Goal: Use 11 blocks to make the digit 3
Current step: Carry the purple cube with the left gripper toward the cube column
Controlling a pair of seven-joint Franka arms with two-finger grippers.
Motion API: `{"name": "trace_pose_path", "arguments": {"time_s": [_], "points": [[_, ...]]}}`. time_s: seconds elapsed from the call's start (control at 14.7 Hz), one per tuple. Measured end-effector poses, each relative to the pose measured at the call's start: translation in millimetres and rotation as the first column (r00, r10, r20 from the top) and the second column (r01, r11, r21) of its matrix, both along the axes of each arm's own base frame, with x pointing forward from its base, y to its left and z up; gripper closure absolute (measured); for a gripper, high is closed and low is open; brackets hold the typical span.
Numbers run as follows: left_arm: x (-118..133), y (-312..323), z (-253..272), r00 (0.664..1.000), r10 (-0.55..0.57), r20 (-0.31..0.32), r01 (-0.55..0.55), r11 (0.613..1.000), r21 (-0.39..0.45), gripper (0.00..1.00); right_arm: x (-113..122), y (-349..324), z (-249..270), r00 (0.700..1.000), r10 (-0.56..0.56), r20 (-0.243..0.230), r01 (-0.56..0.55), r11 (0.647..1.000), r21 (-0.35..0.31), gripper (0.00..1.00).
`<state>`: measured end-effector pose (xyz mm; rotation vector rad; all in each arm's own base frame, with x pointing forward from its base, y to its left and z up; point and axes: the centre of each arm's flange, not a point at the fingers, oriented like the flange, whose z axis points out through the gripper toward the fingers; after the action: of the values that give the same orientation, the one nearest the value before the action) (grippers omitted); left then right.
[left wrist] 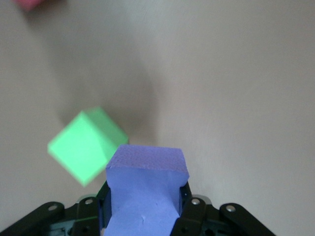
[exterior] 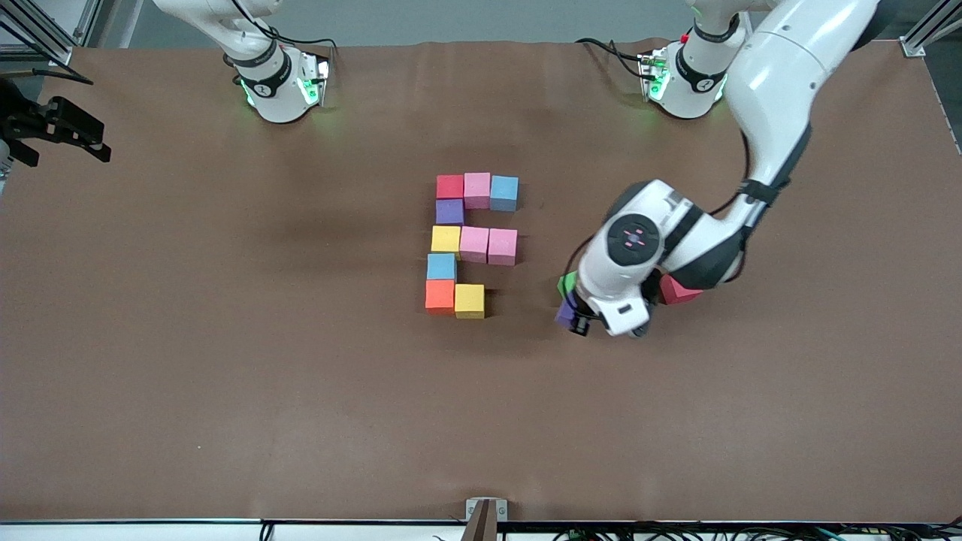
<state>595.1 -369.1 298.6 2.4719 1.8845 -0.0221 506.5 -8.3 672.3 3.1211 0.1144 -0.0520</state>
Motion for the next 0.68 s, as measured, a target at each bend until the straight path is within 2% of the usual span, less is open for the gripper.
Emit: {"name": "trace_pose_path", "arguments": {"time_s": [0.14, 0.34, 0.48, 0.68], "points": [[-15.3, -28.8, -5.0, 0.993, 0.118, -0.004, -0.118, 0.993, 0.005, 0.47, -1.5, 0.1, 1.4, 1.000, 0.000, -0.003, 0.000, 1.000, 0.000, 0.00], [-31.7, -58.1, -28.9, 0.962, 0.274, -0.003, -0.274, 0.961, 0.039, 0.47, -1.9, 1.4, 0.6, 1.000, 0.002, -0.008, -0.002, 1.000, 0.006, 0.00], [-35.8, -74.7, -45.0, 0.937, 0.348, -0.002, -0.348, 0.937, 0.035, 0.47, -1.9, 5.4, 0.6, 1.000, 0.002, -0.008, -0.002, 0.999, 0.037, 0.00], [-36.6, -89.9, -60.2, 0.909, 0.418, -0.012, -0.418, 0.909, 0.001, 0.47, -2.8, 7.4, 0.0, 0.998, -0.058, -0.018, 0.059, 0.997, 0.049, 0.00]]}}
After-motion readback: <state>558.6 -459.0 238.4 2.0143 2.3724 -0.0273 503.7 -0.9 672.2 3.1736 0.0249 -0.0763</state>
